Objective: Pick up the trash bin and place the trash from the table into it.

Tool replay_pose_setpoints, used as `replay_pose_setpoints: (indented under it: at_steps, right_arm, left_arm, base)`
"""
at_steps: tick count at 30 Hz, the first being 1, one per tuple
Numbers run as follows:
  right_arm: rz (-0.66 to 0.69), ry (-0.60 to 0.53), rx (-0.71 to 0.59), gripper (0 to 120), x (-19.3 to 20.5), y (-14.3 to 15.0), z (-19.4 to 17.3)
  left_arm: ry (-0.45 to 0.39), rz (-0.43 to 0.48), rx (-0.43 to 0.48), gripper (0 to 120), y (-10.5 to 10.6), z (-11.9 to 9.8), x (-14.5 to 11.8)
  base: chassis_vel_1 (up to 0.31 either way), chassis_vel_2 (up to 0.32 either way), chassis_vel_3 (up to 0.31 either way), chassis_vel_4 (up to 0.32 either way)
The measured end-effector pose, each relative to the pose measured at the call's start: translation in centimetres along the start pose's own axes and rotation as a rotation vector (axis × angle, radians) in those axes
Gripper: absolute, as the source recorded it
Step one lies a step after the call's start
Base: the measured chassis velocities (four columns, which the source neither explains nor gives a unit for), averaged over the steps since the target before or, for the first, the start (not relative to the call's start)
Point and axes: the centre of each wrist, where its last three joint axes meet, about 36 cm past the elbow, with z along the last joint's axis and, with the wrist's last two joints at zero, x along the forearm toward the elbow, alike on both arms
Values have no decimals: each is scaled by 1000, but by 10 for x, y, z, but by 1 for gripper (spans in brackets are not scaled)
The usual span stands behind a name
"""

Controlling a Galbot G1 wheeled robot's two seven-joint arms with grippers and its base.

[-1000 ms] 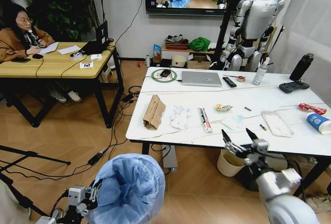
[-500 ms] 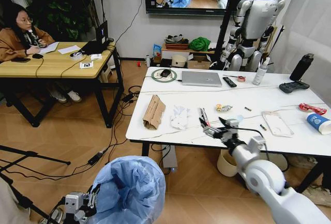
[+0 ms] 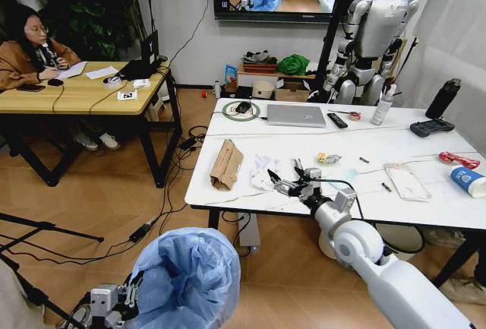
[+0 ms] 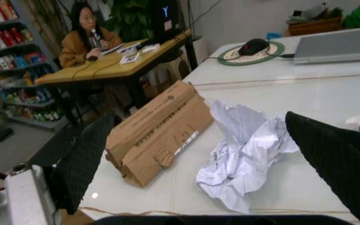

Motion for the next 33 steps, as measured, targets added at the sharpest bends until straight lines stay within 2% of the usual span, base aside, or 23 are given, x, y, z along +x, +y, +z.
replay_pose_setpoints:
  at_steps: [5, 14, 22, 33]
  right_arm:
    - [-1, 20, 3, 100, -17, -1, 8]
    - [113, 91, 78, 100, -45, -30, 18]
    - [224, 148, 160, 100, -39, -64, 16]
    - [282, 194, 154, 100, -43, -79, 22]
  left_arm:
    - [-2, -12, 7, 0, -2, 2, 1]
    - [-7, -20, 11, 0, -2, 5, 1]
    - [-10, -18, 10, 0, -1, 5, -1]
    - [-12, -19, 14, 0, -2, 4, -1]
  base:
    - [0, 0, 0, 0]
    - [0, 0, 0, 0]
    - [0, 0, 0, 0]
    - [0, 0, 0, 0]
